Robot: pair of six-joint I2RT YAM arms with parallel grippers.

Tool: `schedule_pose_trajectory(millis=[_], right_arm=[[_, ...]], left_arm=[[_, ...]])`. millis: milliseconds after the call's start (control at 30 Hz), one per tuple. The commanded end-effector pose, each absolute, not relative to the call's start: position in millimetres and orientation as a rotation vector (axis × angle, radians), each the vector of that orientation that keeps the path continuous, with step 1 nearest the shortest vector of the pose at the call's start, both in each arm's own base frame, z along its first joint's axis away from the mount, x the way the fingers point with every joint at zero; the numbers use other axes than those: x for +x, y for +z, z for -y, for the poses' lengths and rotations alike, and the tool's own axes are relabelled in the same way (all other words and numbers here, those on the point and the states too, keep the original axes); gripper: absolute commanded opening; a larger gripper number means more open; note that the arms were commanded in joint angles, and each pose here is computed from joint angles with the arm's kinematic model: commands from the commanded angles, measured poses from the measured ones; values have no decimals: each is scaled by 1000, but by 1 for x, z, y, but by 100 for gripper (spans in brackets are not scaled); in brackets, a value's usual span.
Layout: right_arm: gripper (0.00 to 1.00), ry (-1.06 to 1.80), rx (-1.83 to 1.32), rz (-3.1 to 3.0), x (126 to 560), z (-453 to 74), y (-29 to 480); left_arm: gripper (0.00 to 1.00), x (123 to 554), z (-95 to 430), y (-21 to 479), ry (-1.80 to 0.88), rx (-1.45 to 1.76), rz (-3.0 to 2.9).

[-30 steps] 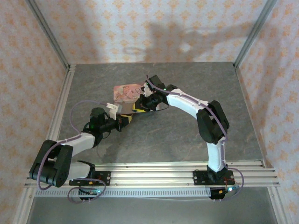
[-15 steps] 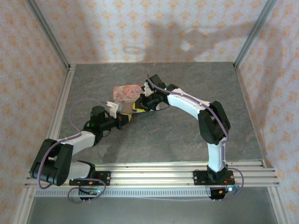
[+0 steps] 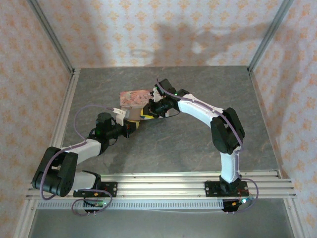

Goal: Unlock a padlock with a key

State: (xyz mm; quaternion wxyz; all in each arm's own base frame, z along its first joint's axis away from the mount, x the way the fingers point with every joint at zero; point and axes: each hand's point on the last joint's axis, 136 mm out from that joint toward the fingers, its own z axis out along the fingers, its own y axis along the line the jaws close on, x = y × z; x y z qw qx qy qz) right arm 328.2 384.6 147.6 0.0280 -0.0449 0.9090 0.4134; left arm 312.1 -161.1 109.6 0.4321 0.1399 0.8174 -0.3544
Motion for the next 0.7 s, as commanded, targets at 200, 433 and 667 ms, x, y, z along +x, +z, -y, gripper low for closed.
schedule_pose_trajectory(millis=[200, 433, 667], right_arm=[[0, 1378, -189, -2706, 328, -389, 179], [0, 1386, -183, -2704, 328, -390, 179], [0, 1387, -181, -2703, 327, -389, 180]], left_arm=[[0, 316, 167, 138, -894, 403, -1953], [0, 317, 170, 142, -899, 412, -1946], [0, 316, 174, 139, -907, 423, -1951]])
